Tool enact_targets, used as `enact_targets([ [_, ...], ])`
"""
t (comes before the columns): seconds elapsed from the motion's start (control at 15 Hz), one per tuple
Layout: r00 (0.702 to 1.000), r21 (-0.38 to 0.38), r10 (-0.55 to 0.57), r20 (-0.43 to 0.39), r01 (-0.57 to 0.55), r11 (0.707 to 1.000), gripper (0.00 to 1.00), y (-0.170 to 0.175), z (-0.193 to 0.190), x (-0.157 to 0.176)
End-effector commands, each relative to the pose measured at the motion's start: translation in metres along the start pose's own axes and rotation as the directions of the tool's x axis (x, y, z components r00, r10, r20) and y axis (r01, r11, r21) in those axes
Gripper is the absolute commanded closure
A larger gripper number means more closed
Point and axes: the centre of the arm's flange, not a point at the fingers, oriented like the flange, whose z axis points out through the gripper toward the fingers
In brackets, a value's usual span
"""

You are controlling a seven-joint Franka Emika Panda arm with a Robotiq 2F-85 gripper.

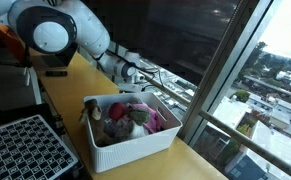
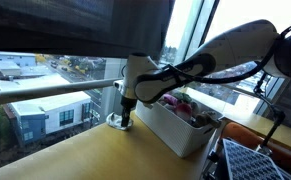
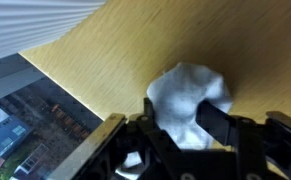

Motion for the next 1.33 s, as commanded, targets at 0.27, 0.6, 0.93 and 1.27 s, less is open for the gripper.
enact_targets([
  [0.27,0.995,0.035,0.097,0.037,-0.098,0.995,1.00,-0.024,-0.077,-0.075],
  [0.6,0.992,-0.017,0.099,-0.074,-0.101,0.995,0.99,-0.021,-0.164,-0.081],
  [0.93,0.964,-0.104,0.194,-0.184,-0.215,0.971,0.99,0.043,-0.253,-0.131],
  [1.27,0.926,-0.086,0.341,-0.163,-0.358,0.930,0.99,0.089,-0.262,-0.244],
])
